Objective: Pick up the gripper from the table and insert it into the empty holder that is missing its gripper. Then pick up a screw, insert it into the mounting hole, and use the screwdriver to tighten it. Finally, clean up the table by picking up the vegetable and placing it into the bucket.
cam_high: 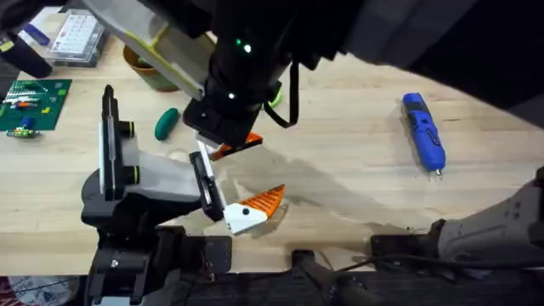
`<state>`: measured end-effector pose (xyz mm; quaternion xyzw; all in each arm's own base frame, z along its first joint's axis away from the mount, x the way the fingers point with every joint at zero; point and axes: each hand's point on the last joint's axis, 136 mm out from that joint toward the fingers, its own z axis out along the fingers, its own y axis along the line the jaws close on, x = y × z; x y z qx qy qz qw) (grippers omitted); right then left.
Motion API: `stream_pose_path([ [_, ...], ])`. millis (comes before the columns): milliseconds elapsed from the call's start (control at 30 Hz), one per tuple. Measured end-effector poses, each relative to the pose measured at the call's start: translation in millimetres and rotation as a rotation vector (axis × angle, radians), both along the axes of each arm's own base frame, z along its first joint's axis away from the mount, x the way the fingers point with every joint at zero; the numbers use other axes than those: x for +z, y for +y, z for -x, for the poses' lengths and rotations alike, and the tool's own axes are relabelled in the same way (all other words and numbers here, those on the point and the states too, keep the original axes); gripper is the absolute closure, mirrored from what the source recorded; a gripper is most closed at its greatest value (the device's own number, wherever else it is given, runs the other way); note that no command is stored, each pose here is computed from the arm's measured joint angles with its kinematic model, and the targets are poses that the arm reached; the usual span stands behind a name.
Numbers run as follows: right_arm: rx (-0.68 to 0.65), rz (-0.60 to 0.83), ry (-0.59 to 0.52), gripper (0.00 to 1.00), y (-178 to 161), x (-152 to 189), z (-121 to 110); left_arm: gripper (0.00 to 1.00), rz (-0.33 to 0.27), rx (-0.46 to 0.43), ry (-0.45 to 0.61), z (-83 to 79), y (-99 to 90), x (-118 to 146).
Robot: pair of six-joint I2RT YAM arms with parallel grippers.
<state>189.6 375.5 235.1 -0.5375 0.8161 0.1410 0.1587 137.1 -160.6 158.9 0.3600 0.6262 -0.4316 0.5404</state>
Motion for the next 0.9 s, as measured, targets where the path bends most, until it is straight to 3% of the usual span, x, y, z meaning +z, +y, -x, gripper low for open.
stream_pose_path([
  [900,-0.003,0.014,0.009,0.992,0.1,-4.2,-0.1,0.016,0.0,0.0,0.0,0.0,0.0,0.0],
])
